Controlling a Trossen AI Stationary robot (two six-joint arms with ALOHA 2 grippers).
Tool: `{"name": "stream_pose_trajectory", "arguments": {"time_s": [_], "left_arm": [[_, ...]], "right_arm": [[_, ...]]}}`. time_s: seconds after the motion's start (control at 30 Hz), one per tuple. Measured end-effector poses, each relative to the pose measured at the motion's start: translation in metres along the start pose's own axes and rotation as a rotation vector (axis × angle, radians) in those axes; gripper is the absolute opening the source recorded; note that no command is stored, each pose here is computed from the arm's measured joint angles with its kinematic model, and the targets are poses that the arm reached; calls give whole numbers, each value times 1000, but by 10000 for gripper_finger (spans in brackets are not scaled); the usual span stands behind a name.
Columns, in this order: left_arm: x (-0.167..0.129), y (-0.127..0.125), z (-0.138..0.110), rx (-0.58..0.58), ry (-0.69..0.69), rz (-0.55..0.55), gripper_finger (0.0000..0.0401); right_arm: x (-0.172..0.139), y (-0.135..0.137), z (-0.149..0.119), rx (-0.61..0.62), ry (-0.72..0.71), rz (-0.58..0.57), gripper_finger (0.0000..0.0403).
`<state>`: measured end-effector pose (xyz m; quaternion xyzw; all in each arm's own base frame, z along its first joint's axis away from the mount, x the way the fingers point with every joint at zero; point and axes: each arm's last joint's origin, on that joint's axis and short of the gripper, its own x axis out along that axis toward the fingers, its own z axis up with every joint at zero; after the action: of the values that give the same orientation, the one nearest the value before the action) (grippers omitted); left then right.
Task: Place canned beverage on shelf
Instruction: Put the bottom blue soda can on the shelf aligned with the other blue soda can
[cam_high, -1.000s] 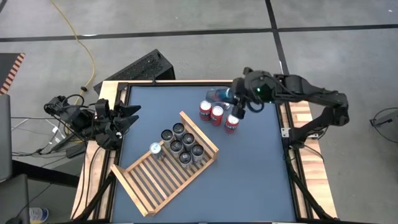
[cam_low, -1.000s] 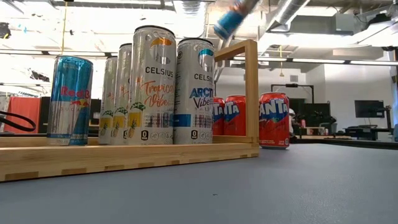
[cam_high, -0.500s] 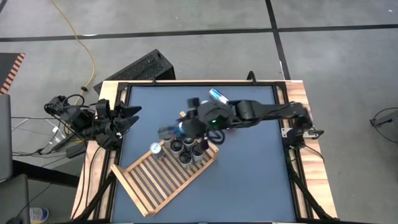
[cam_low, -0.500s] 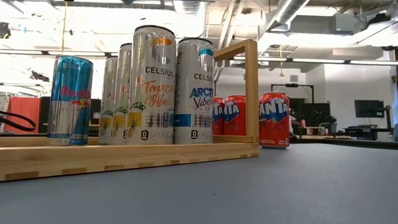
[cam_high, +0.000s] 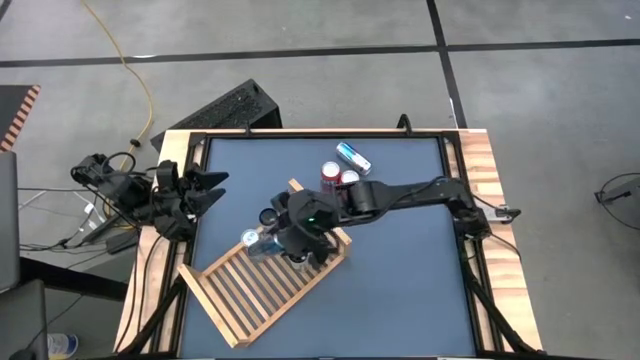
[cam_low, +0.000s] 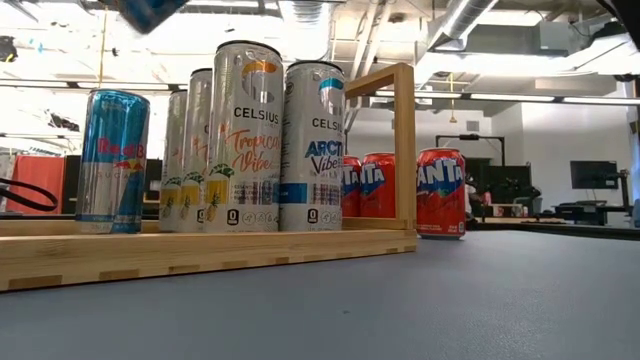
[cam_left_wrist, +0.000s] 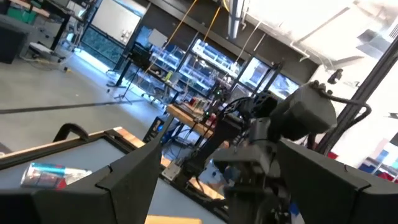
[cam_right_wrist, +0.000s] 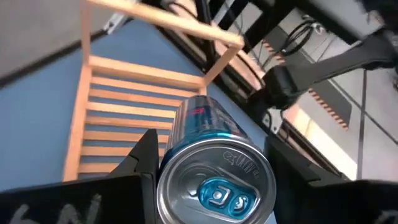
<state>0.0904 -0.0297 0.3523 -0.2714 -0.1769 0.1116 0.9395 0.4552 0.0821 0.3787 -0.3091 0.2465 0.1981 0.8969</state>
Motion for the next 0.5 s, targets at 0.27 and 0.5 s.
{"name": "stream_pose_trajectory", "arguments": {"time_s": [0.27, 0.5], "left_arm": [[0, 1, -3, -6, 23, 5, 307], [0, 3, -7, 3, 55, 22, 307]], "right_arm": [[37, 11, -13, -1, -34, 155, 176], [55, 11, -27, -69, 19, 166, 176]]}}
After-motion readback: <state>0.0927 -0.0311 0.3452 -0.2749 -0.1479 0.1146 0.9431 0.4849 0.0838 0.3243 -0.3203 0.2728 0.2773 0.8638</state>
